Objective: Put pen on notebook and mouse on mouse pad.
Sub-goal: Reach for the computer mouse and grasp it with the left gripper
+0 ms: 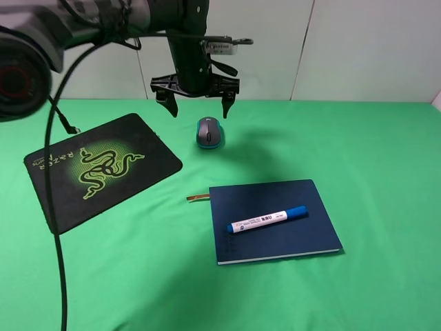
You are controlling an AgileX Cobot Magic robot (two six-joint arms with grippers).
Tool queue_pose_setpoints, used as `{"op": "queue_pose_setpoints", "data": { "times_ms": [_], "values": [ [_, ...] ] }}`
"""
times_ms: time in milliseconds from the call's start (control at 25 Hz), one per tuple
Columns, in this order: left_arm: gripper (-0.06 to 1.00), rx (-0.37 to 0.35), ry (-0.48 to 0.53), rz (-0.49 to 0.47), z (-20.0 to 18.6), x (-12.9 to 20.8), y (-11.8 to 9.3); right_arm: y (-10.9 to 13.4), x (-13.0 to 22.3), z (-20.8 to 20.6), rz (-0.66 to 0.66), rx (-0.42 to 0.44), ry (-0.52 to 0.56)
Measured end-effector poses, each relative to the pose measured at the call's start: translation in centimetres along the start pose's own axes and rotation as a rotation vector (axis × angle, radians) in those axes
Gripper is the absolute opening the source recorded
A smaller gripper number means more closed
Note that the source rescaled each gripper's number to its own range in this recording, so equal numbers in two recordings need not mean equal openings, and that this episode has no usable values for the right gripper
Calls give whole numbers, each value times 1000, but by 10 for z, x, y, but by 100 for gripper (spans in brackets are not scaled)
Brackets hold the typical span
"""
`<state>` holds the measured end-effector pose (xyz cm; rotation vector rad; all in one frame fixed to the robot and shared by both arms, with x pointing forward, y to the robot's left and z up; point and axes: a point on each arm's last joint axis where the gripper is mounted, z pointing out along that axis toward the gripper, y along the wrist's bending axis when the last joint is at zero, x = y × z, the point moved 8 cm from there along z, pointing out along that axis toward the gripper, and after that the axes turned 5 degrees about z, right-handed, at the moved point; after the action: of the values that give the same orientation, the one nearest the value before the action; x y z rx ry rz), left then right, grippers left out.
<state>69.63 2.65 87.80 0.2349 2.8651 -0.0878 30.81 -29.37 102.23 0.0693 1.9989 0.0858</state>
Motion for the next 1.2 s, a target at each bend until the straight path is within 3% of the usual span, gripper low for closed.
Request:
{"op": "queue_pose_setpoints", "data": {
  "times_ms": [400, 800, 920, 1080, 1200],
  "values": [
    [100, -6, 45, -29, 54, 1, -2, 0, 0, 0, 0, 0, 0],
    [98, -8, 49, -40, 74, 4, -2, 0, 0, 0, 0, 0, 0],
    [87, -1, 32, -38, 74, 1, -3, 0, 0, 0, 0, 0, 0],
    [51, 5, 22, -22, 74, -1, -4, 0, 0, 0, 0, 0, 0],
    [52, 6, 22, -21, 74, -1, -4, 0, 0, 0, 0, 0, 0]
  ]
}}
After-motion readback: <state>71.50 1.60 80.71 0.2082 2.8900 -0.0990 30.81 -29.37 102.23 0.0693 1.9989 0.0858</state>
